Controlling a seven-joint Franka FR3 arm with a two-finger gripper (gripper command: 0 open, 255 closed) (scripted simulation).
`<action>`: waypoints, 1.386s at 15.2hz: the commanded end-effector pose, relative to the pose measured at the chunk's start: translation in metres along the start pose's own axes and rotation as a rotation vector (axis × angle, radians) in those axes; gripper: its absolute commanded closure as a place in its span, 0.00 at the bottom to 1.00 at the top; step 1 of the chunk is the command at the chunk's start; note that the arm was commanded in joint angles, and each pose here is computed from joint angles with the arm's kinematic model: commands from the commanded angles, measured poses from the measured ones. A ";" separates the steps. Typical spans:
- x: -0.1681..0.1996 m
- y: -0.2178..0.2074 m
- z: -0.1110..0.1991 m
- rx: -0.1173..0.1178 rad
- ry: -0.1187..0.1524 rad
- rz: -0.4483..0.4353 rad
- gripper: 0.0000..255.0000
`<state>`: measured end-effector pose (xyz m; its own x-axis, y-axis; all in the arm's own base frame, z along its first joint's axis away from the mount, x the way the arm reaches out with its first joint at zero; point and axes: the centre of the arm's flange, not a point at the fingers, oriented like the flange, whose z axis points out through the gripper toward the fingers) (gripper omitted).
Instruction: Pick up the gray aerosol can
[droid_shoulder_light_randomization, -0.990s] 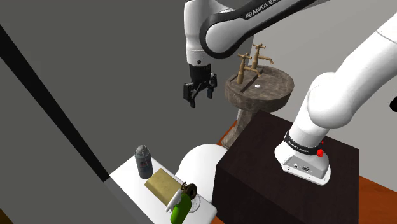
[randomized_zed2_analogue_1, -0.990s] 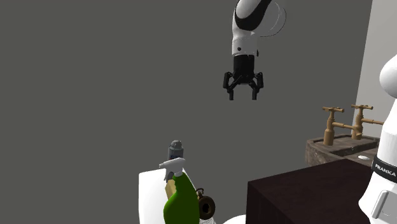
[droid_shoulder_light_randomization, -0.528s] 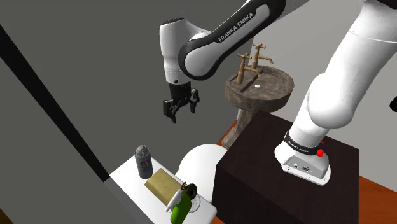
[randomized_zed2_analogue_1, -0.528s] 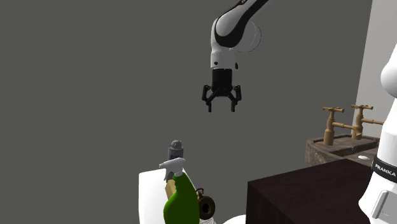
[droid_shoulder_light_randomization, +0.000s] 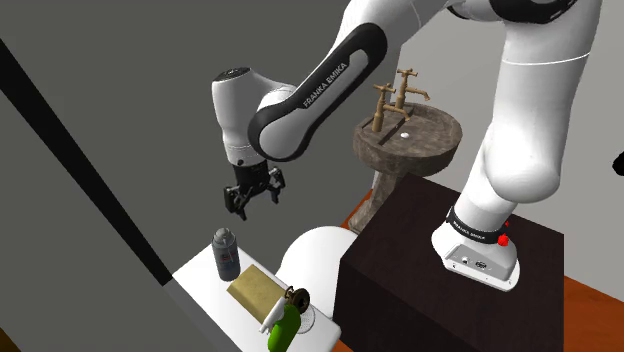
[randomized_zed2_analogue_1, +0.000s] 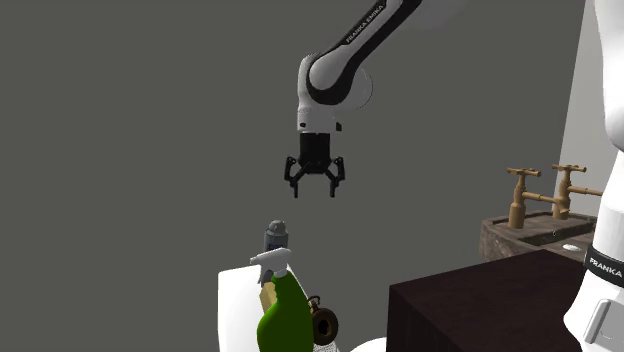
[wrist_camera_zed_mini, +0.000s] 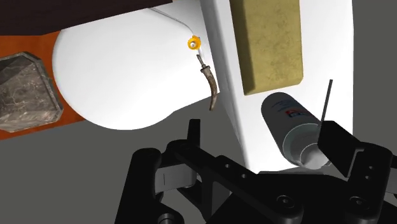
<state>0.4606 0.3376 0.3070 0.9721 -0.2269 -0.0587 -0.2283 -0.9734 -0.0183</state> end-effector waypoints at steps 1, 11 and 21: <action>0.005 -0.024 0.016 0.003 0.001 0.008 0.00; 0.029 -0.100 0.077 0.011 0.005 0.031 0.00; 0.030 -0.099 0.106 0.011 0.005 0.031 1.00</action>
<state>0.5072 0.4308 0.2012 0.9648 -0.2573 -0.0547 -0.2590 -0.9655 -0.0269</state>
